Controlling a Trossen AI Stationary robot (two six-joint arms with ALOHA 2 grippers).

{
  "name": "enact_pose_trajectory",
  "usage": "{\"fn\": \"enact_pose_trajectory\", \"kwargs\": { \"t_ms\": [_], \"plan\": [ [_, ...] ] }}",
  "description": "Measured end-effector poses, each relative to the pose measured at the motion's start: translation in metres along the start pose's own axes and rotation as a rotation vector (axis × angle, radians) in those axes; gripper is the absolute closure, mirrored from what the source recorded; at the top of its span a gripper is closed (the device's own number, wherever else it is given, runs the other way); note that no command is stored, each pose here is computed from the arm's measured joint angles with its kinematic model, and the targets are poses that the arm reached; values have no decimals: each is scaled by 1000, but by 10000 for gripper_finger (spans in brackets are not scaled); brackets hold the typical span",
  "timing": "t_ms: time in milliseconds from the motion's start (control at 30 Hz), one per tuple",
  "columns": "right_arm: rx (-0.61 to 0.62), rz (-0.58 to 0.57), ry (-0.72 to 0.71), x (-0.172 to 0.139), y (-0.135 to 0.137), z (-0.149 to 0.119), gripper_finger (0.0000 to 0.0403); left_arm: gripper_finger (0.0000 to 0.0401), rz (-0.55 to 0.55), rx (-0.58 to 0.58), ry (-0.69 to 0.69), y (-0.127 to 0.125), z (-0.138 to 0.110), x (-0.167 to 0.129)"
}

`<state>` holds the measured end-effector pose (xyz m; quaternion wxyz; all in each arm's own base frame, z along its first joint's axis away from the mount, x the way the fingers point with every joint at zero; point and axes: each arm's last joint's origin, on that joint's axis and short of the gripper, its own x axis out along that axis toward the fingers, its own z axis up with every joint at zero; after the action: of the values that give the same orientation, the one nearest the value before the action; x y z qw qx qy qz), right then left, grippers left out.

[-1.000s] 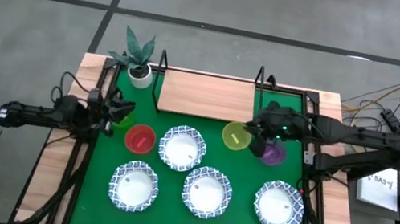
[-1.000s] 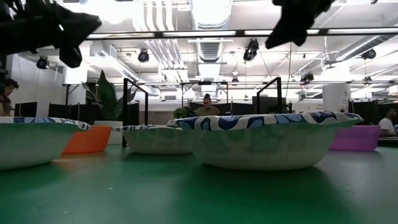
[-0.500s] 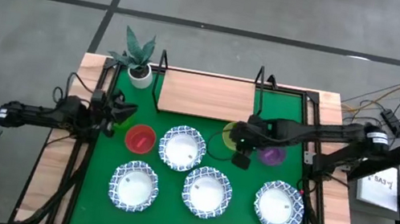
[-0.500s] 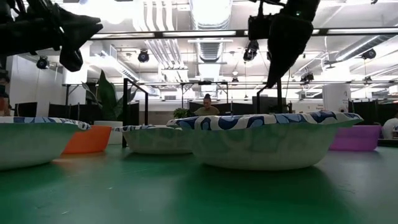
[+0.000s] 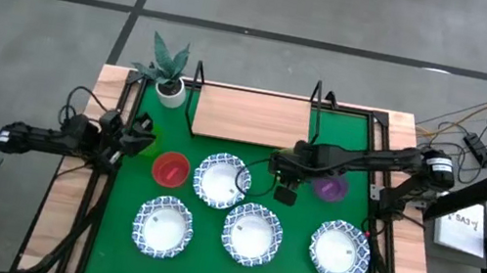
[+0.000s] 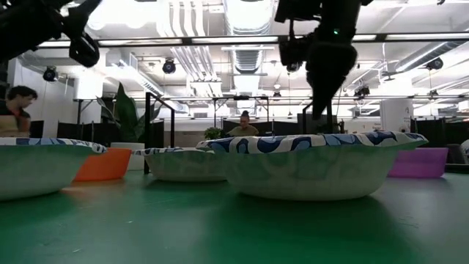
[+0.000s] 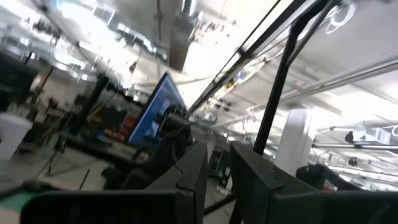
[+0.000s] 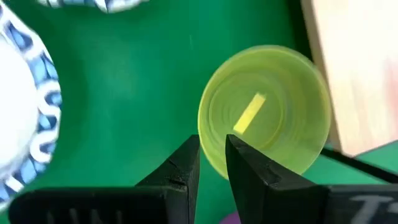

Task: Place and stack bowls onto a shelf
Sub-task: Put the transparent yellow bowl on the shelf

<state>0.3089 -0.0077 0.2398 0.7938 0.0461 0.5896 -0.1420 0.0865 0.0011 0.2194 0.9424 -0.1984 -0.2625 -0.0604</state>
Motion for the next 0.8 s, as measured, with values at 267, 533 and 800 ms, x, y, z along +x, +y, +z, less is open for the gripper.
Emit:
{"fn": "enact_pose_trajectory", "kwargs": {
  "t_ms": [267, 533, 800],
  "plan": [
    [0, -43, -1, 14, 2, 11, 301, 349, -27, 89, -68, -6, 13, 1],
    [-46, -60, 70, 46, 7, 13, 244, 349, -32, 204, -96, -14, 31, 6],
    [-3, -78, 105, 71, 3, 15, 260, 349, -27, 280, -100, -18, 41, 8]
  ]
}}
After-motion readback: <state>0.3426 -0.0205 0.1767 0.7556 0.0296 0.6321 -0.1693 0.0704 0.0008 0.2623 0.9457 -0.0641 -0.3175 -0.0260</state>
